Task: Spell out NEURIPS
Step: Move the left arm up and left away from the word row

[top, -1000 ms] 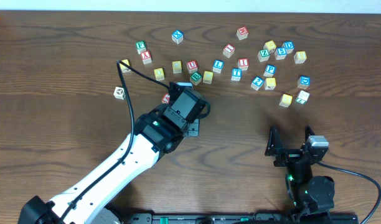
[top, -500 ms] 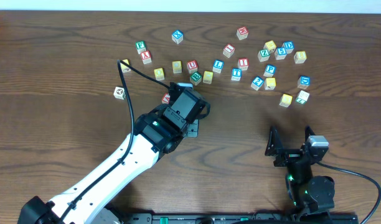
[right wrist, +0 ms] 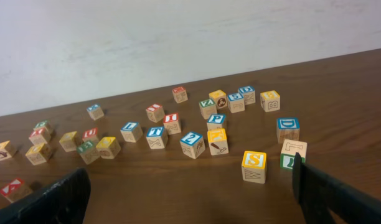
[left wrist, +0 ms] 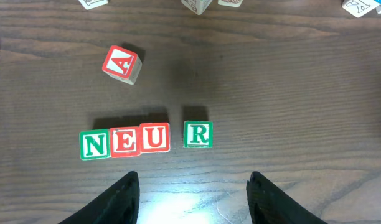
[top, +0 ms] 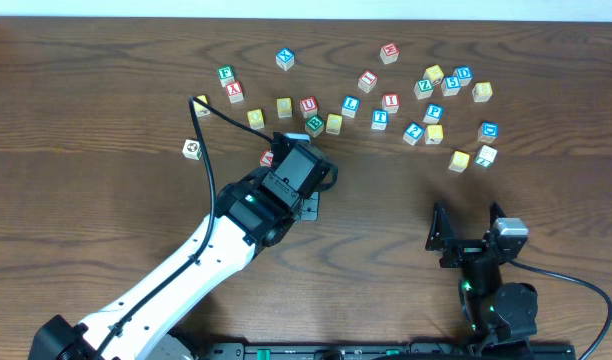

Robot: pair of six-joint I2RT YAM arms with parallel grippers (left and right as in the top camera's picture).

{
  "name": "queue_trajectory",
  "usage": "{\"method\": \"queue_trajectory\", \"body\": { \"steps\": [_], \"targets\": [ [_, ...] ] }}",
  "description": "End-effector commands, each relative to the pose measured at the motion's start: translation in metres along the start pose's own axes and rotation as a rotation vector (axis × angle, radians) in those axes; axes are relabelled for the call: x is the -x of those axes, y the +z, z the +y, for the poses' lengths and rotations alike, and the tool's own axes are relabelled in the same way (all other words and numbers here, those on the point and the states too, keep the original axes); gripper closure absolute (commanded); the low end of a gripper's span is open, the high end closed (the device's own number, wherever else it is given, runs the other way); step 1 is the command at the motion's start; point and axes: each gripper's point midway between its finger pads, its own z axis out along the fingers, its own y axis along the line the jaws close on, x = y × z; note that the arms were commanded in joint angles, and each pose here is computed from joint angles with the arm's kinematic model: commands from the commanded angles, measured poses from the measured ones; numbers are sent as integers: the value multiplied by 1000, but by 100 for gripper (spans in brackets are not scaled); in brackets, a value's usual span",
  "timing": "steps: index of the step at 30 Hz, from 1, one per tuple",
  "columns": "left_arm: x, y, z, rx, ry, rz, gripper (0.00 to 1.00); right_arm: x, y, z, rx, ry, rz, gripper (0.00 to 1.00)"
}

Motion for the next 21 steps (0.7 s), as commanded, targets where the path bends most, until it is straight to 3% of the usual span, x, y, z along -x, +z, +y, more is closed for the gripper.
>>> {"method": "queue_trajectory", "body": {
  "steps": [1,6,15,21],
  "targets": [
    [11,-6,-2,-6,6,-36,45,-1,0,-1,-2,8,2,1],
    [13,-7,-4,-13,3,-46,45,-1,0,-1,-2,9,2,1],
    [14,-7,-5,-16,2,-51,22,-1,0,-1,-2,8,2,1],
    [14,-7,-5,-16,2,-51,19,-1,0,-1,-2,8,2,1]
  ]
}}
